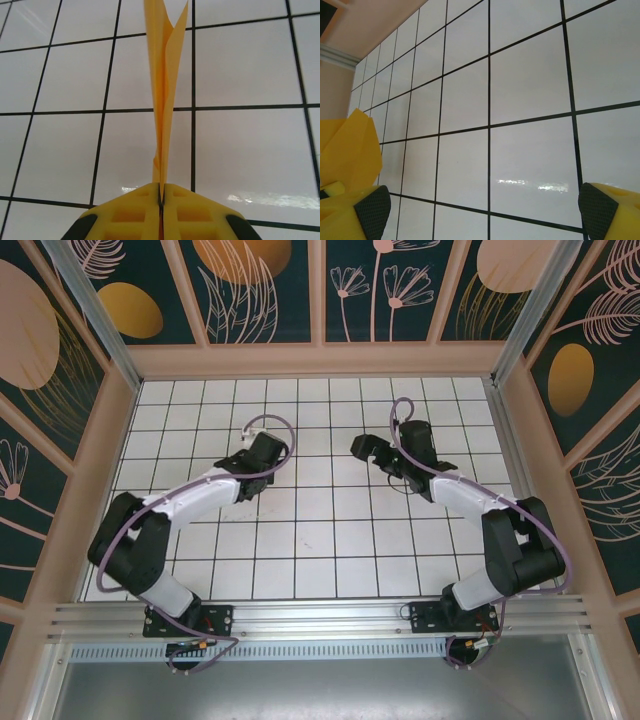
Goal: Fold a paper plane with a square sheet of paper (pick it up from the middle)
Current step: Turn over the paper at the center of the table.
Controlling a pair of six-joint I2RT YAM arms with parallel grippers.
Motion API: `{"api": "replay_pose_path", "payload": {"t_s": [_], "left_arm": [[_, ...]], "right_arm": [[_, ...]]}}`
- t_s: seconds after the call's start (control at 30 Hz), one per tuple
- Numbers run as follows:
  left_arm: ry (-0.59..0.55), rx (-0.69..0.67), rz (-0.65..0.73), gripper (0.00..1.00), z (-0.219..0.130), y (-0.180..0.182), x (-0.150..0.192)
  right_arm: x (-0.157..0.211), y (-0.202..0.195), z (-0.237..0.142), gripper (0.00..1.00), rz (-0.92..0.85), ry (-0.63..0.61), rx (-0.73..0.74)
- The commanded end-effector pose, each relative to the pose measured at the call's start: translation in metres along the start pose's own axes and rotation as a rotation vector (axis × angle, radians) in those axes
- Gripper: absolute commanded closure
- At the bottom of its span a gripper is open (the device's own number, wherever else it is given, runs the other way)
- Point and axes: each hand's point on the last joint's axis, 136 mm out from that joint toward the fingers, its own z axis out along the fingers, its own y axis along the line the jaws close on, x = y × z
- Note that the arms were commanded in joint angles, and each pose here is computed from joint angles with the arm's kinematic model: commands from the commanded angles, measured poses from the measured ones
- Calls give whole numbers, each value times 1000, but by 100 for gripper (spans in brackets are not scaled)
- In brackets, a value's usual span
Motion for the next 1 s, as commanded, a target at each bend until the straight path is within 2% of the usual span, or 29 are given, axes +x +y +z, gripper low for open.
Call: {"api": "replay_pose_path", "payload": {"t_s": [0.0,0.1,0.3,0.37,0.47,0.63,0.8,0.97], "left_arm": [[4,-161,101,90,4,9,3],[37,-144,132,87,16,-13,15],[128,42,112,77,30,-67,40],[163,135,114,70,31,-84,48],[184,198,107,60,28,-93,52],[148,371,17,40,2,-108,30],[137,519,-179,32,-16,-91,3],[136,530,-395,27,-10,-44,2]], "right_arm": [[-6,-10,-4,1,6,-49,44],[-6,-18,-7,1,35,-64,68],[-4,-28,-8,1,65,-59,84],[-2,-26,-7,1,54,-47,70],[2,-25,-7,2,46,-30,62],[8,-16,-2,7,27,-15,60],[23,11,19,12,-35,13,89],[55,58,52,30,-87,87,79]]}}
